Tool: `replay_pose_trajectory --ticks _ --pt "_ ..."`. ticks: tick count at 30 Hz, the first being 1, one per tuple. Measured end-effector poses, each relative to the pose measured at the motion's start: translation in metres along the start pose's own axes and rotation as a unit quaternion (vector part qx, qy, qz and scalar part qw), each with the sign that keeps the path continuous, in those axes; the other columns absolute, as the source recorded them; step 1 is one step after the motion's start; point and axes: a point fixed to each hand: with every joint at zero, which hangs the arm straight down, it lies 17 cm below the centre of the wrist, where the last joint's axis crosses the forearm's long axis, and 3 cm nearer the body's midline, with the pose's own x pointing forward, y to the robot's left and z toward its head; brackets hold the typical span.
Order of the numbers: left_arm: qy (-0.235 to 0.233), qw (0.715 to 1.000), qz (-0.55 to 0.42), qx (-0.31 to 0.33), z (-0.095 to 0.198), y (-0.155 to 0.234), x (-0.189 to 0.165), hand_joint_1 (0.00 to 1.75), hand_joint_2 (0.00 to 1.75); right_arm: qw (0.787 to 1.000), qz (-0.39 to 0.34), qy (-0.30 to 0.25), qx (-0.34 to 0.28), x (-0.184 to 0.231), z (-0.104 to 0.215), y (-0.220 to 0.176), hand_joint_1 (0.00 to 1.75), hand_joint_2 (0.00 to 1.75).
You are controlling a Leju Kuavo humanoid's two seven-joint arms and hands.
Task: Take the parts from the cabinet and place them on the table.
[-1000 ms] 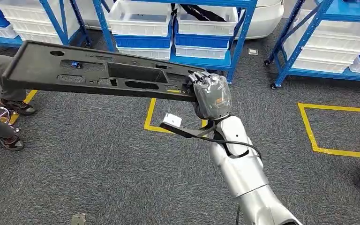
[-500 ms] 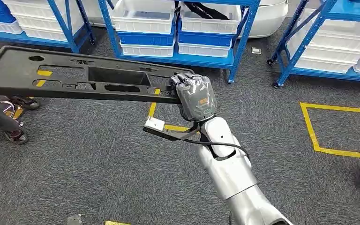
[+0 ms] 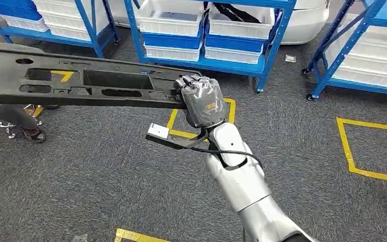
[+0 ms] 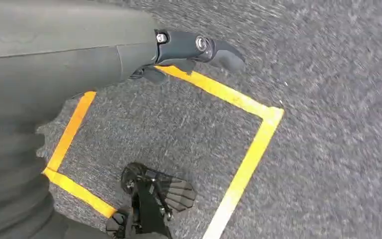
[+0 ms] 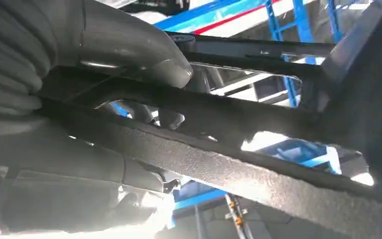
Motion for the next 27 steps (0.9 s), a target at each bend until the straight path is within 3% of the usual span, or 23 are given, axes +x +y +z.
replay_pose_trajectory --ticks 27 --pt "-0.004 1.000 -0.006 -0.010 0.002 -0.009 0.002 0.00 1.75 1.000 0.004 -0.007 0.017 0.013 -0.008 0.010 1.71 1.75"
